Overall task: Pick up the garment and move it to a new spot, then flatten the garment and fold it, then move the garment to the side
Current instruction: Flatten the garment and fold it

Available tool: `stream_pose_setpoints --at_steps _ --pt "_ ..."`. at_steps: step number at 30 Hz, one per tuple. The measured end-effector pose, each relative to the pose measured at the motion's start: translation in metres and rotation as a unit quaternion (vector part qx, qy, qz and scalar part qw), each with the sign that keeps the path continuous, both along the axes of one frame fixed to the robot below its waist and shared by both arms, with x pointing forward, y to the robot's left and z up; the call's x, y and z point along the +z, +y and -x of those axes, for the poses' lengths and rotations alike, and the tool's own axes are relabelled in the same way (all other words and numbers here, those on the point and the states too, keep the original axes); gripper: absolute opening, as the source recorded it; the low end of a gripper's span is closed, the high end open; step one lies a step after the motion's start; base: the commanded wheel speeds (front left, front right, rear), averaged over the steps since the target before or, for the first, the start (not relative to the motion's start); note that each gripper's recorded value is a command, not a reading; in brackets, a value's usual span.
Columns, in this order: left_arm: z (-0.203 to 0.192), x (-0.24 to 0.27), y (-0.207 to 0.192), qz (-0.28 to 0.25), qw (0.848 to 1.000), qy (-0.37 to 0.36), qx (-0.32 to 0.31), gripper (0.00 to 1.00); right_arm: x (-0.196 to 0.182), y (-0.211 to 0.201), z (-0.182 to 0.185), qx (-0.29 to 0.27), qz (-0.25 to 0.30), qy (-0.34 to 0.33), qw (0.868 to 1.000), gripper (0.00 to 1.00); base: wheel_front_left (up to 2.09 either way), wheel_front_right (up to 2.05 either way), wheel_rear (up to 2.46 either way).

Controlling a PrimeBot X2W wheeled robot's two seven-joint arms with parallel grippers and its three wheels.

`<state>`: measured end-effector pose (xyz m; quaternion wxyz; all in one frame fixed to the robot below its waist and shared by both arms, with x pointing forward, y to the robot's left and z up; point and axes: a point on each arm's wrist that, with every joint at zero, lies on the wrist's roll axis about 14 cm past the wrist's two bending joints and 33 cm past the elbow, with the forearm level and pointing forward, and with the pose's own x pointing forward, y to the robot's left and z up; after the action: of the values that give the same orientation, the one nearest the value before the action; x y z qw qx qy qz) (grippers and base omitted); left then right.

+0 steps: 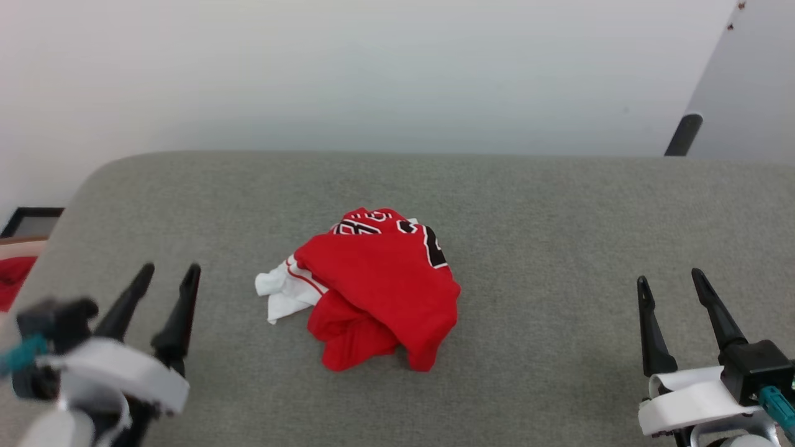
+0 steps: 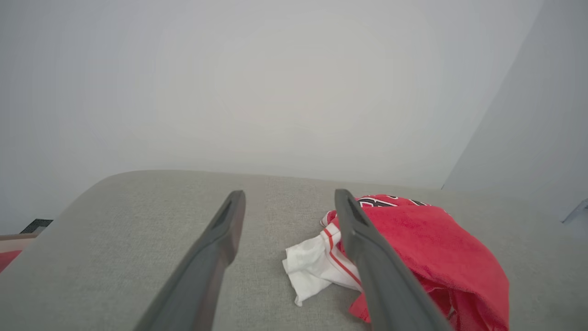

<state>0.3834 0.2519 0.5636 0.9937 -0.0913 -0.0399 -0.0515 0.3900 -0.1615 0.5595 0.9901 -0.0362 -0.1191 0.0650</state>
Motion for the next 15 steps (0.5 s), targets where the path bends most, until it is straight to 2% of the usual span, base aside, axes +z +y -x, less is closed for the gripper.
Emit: stream_pose_setpoints --at_steps 4,8,15 --pt "-0.025 0.004 -0.011 0.0 0.998 0.049 -0.041 1.0 0.0 -0.002 -0.004 -0.002 0.0 0.0 1.0 1.0 0.0 0.0 0.0" --pt "-0.048 -0.009 -0.016 -0.004 0.99 0.125 -0.071 1.0 -0.003 -0.003 -0.01 -0.003 0.001 0.004 1.0 1.0 0.0 0.0 0.0" --pt "-0.08 -0.05 -0.021 -0.014 0.96 0.261 -0.098 1.0 -0.01 -0.011 -0.021 -0.014 -0.002 0.013 1.0 1.0 0.0 0.0 0.0"
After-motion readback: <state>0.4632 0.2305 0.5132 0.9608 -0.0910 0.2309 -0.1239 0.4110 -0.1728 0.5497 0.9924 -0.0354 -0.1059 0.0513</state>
